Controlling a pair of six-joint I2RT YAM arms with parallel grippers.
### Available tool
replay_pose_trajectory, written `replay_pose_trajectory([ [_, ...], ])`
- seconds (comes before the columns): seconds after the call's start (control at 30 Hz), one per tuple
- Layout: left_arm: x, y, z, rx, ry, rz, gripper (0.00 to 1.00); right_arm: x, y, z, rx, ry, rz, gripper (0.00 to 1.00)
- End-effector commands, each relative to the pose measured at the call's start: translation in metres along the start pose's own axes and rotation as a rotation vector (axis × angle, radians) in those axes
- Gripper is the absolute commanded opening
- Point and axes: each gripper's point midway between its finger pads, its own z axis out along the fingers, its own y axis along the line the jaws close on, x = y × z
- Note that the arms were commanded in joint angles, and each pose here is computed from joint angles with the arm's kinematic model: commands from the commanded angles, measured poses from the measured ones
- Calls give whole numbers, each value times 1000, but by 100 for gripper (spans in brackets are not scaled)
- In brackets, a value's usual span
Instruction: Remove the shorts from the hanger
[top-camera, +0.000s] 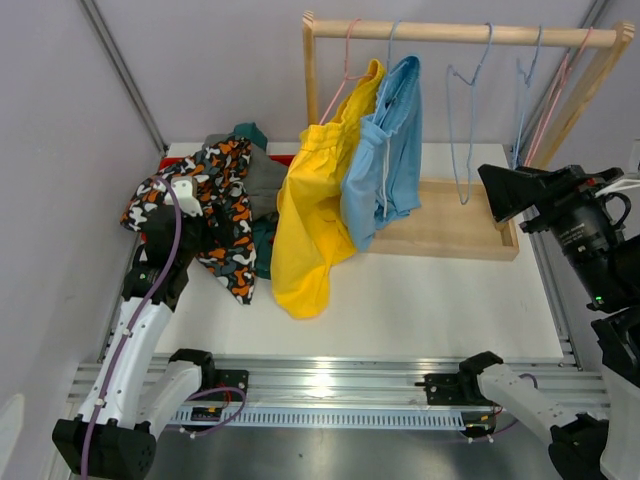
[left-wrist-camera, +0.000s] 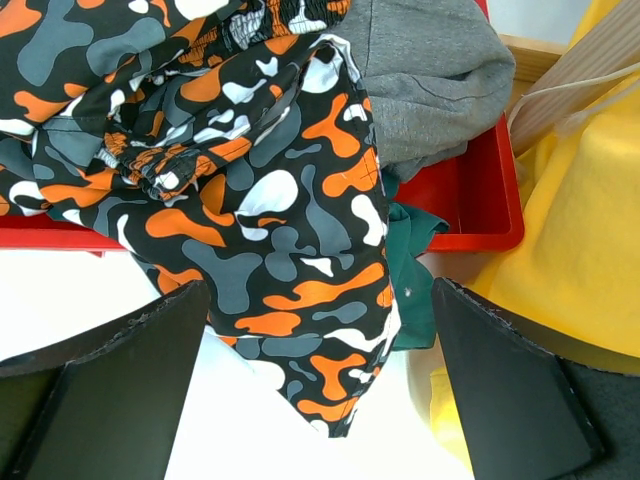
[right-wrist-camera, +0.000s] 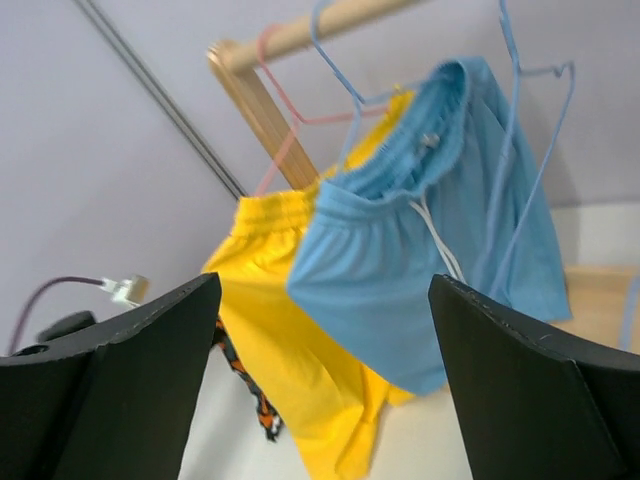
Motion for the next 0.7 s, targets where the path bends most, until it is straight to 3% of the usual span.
replay_pose_trajectory([
  [0.0,-13,-10,-2,41,-50,-17,99,10,13,32,-57,62,9,92],
  [0.23,-13,-9,-3,31,-52,-9,99,22,26,124,-129,87,36,89],
  [0.4,-14,-12,-5,41,-58,-8,99,47,10,199,-78,116,9,79],
  [0.67,-15,-17,-7,63,-62,-4,99,74,-2,258,-56,146,6,77],
])
